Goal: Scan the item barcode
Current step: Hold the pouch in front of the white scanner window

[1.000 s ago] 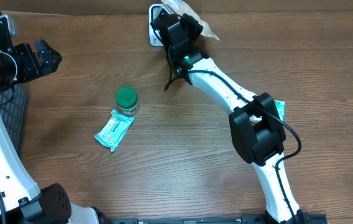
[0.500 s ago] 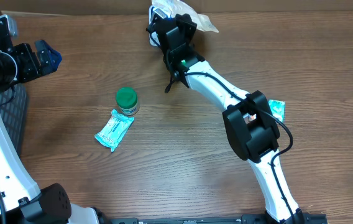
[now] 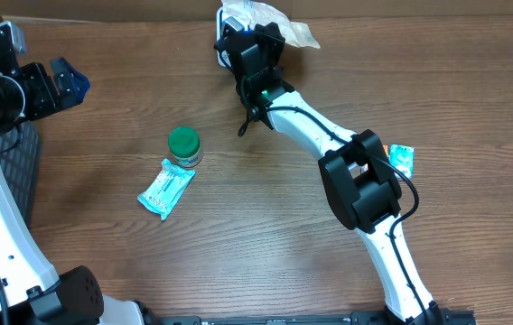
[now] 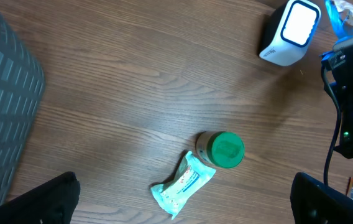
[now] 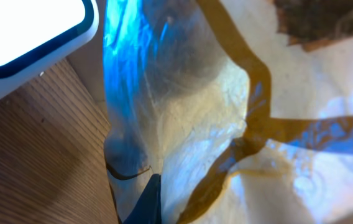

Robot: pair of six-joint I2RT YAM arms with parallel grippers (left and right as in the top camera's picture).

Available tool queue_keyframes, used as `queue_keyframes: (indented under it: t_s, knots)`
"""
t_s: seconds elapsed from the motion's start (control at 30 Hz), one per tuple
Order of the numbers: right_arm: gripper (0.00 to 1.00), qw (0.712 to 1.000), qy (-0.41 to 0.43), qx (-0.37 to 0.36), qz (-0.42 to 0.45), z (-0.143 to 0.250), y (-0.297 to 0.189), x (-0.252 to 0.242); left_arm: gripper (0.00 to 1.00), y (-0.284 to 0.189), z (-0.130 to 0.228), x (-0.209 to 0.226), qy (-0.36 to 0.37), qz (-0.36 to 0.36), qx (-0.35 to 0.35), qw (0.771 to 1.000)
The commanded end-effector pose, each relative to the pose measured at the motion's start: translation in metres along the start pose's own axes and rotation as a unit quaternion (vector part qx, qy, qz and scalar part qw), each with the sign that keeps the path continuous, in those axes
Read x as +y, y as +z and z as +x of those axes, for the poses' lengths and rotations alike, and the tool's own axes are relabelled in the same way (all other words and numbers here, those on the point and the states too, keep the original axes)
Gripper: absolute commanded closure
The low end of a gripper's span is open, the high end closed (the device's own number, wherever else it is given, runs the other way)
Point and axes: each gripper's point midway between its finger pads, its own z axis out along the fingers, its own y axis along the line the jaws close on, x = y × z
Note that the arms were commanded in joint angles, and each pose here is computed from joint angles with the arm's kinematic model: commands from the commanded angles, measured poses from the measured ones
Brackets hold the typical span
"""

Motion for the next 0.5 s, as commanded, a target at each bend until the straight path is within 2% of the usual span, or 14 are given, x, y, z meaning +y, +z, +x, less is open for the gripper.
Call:
queue_keyframes:
  t_s: [0.0, 0.23, 0.37, 0.47]
  knots:
    - [0.96, 1.0, 0.004, 0.009, 0.012, -0.002, -0.008, -0.007, 0.01, -0.006, -0.003, -0.004, 0.014, 0.005, -0.01, 1.0]
    - [0.96, 0.995, 0.092, 0.009, 0.035, -0.004, -0.036, -0.071, 0.0, -0.006, -0.003, -0.004, 0.014, 0.005, -0.01, 1.0]
    - [0.96, 0.991, 0.131, -0.009, -0.016, 0.0, -0.062, -0.098, 0.0, -0.006, -0.003, -0.004, 0.014, 0.005, -0.01, 1.0]
    - [0.96, 0.979, 0.191, -0.034, -0.071, 0.001, -0.09, -0.119, 0.0, -0.006, -0.003, -0.004, 0.014, 0.005, -0.01, 1.0]
